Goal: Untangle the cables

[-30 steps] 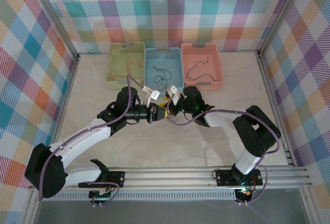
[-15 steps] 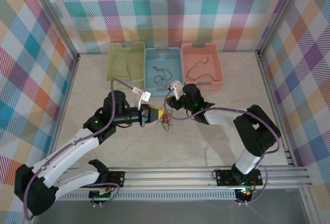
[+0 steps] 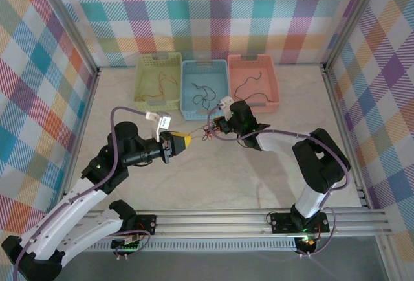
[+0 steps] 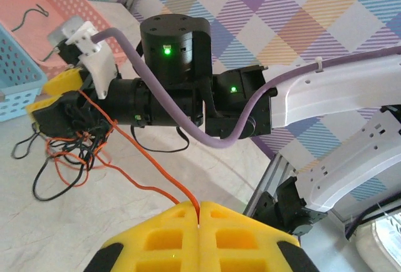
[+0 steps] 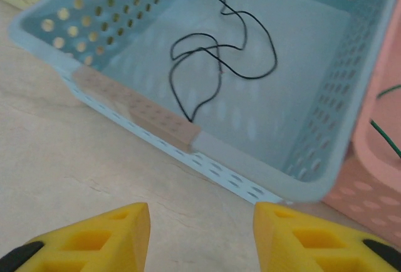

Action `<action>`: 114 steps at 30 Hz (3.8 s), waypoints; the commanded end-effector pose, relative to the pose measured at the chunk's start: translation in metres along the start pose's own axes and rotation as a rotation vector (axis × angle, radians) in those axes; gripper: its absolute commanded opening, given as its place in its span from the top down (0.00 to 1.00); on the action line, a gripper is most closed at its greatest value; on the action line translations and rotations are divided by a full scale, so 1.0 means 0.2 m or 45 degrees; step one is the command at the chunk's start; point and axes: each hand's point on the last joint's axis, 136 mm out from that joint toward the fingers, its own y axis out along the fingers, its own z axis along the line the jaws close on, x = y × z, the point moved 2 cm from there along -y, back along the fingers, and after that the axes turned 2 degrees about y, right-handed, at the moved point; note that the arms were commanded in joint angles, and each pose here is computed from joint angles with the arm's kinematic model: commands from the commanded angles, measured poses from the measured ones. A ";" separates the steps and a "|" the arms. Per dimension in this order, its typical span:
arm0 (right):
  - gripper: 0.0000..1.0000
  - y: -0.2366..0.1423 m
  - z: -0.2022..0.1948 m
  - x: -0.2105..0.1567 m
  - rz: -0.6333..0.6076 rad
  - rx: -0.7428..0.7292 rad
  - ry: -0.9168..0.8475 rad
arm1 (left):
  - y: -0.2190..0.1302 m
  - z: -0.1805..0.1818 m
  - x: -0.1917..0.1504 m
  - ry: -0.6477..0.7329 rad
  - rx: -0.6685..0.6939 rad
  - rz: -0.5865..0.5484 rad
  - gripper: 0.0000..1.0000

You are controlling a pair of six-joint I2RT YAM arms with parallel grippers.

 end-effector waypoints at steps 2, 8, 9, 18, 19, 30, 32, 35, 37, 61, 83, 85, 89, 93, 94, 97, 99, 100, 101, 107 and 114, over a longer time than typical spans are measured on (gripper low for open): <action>0.52 0.02 -0.14 -0.07 0.087 -0.136 0.095 | -0.18 -0.16 0.18 0.096 -0.041 -0.174 1.00; 0.51 0.02 -0.14 -0.08 0.096 -0.142 0.092 | -0.25 -0.16 0.17 0.115 0.017 -0.173 1.00; 0.50 0.02 -0.15 -0.08 0.100 -0.159 0.090 | -0.26 -0.16 0.17 0.120 0.030 -0.170 1.00; 0.50 -0.01 -0.12 -0.03 0.043 -0.086 0.111 | -0.27 -0.11 0.15 0.098 0.119 -0.152 1.00; 0.50 -0.02 -0.10 -0.03 0.028 -0.053 0.114 | -0.25 -0.09 0.13 0.080 0.123 -0.143 1.00; 0.51 -0.12 -0.07 0.05 -0.104 0.021 0.136 | 0.19 0.32 -0.15 -0.262 0.328 0.114 1.00; 0.53 -0.14 -0.06 0.07 -0.127 0.047 0.135 | 0.28 0.39 -0.20 -0.304 0.376 0.198 1.00; 0.61 -0.16 -0.04 0.08 -0.152 0.088 0.138 | 0.41 0.47 -0.24 -0.338 0.398 0.289 1.00; 0.69 -0.16 -0.02 0.08 -0.152 0.108 0.138 | 0.49 0.50 -0.25 -0.349 0.370 0.317 1.00; 0.64 -0.15 -0.03 0.07 -0.136 0.127 0.168 | 0.68 0.79 -0.56 -0.943 0.509 0.493 0.29; 0.63 -0.14 -0.01 0.06 -0.114 0.145 0.165 | 0.77 0.94 -0.48 -1.065 0.549 0.350 0.50; 0.63 -0.13 -0.01 0.06 -0.113 0.147 0.165 | 0.76 0.95 -0.46 -1.041 0.570 0.338 0.52; 0.63 -0.13 -0.01 0.06 -0.112 0.148 0.164 | 0.77 0.95 -0.41 -1.010 0.573 0.323 0.58; 0.63 -0.13 -0.01 0.06 -0.110 0.148 0.162 | 0.80 0.94 -0.37 -1.005 0.541 0.317 0.75; 0.63 -0.13 -0.01 0.06 -0.107 0.148 0.162 | 0.80 0.94 -0.37 -1.005 0.538 0.317 0.77; 0.63 -0.13 -0.01 0.06 -0.106 0.148 0.162 | 0.82 0.94 -0.37 -1.001 0.533 0.325 0.82; 0.63 -0.13 -0.01 0.06 -0.107 0.148 0.162 | 0.82 0.94 -0.37 -1.002 0.529 0.330 0.83; 0.63 -0.13 -0.01 0.06 -0.107 0.148 0.162 | 0.82 0.94 -0.38 -1.005 0.530 0.332 0.83; 0.63 -0.13 -0.01 0.06 -0.108 0.148 0.163 | 0.81 0.94 -0.38 -1.005 0.528 0.335 0.82; 0.62 -0.13 -0.01 0.06 -0.108 0.148 0.162 | 0.66 0.93 -0.34 -0.850 0.677 0.333 0.54; 0.62 -0.13 -0.01 0.06 -0.104 0.150 0.163 | 0.47 0.79 -0.37 -0.508 0.756 0.600 0.37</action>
